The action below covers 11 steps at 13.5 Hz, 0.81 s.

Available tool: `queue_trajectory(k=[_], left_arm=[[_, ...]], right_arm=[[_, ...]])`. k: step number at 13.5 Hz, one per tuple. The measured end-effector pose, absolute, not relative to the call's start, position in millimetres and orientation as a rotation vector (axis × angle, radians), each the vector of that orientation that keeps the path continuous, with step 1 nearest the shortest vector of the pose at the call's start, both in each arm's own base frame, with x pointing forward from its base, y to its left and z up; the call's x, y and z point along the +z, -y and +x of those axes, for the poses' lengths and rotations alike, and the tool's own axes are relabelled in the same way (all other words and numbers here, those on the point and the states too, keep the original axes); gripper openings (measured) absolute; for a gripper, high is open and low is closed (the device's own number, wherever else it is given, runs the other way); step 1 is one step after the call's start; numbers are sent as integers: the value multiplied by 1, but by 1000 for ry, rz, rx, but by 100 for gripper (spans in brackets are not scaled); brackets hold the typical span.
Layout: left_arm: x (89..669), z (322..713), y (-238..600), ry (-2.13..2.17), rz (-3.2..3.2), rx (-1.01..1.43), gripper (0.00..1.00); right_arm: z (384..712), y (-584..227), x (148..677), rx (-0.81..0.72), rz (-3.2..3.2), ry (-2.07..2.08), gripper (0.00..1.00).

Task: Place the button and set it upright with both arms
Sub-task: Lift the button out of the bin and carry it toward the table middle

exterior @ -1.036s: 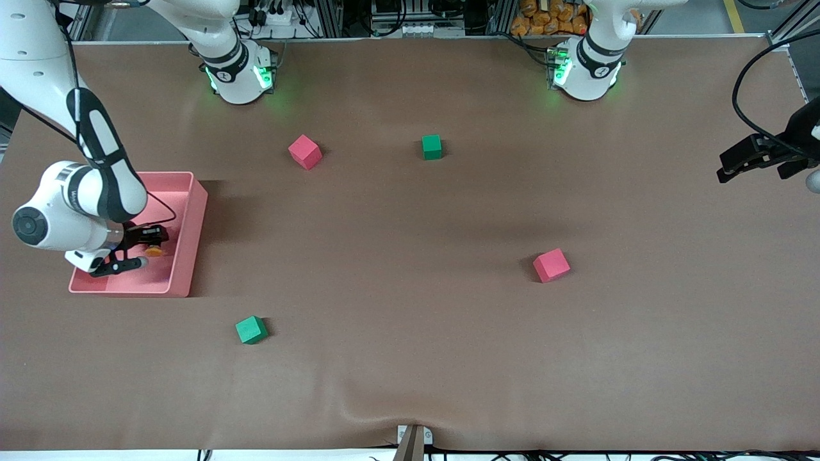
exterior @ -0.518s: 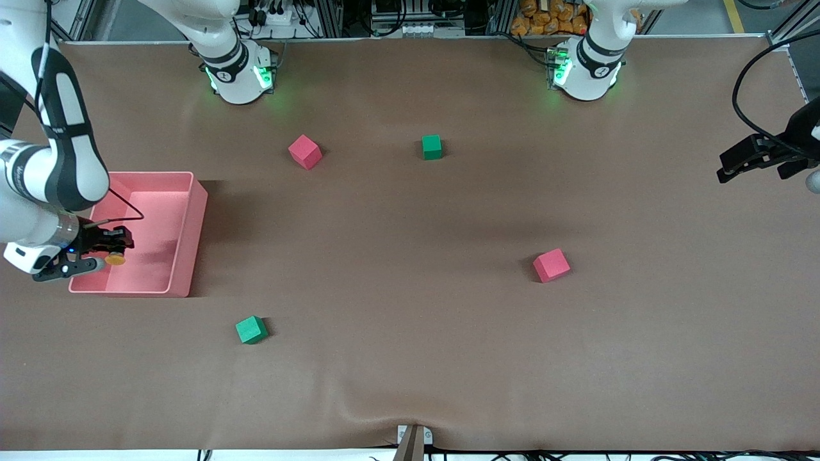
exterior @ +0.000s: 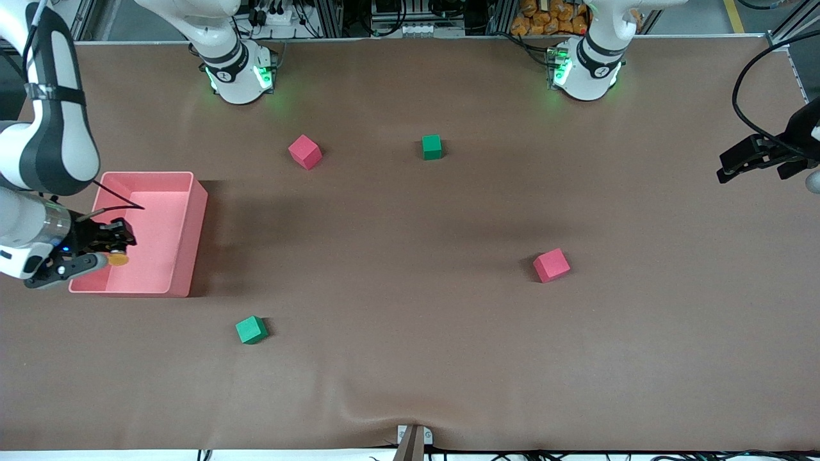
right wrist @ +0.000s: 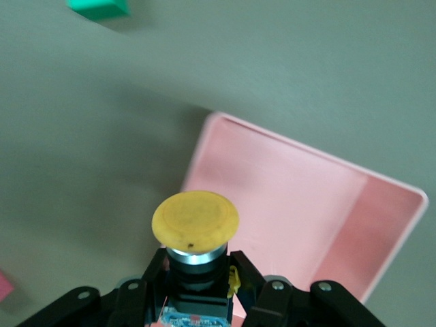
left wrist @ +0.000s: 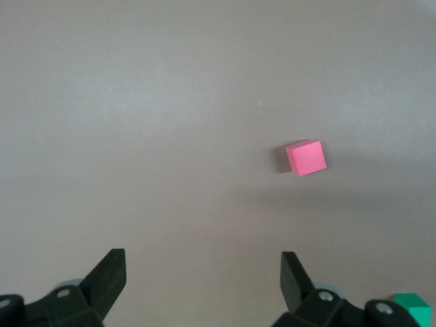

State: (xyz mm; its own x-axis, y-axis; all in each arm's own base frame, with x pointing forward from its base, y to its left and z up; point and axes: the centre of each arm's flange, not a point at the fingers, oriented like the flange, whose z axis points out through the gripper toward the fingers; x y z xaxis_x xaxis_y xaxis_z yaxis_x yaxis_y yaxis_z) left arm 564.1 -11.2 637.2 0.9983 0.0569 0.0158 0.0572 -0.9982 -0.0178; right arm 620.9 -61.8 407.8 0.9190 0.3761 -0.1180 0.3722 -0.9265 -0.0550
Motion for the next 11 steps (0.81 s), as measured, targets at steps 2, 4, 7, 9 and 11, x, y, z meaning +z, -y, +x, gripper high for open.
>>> queue_trajectory(k=[2,4,7,9,11], left_arm=[[637,564,11,88,-3122,-24,100],[637,564,11,88,-3122,-23,100],[636,564,10,89,-3122,-21,100],[636,564,10,89,-3122,-21,100],[636,565,10,90,-3122,-20,100]], right_arm=[[624,23,405,195,-3013,611,43],[626,-20,392,213,-2963,576,43],[624,-84,364,276,-2914,489,43],[622,-132,344,319,-2855,407,43],[621,-194,324,371,-2808,323,43]])
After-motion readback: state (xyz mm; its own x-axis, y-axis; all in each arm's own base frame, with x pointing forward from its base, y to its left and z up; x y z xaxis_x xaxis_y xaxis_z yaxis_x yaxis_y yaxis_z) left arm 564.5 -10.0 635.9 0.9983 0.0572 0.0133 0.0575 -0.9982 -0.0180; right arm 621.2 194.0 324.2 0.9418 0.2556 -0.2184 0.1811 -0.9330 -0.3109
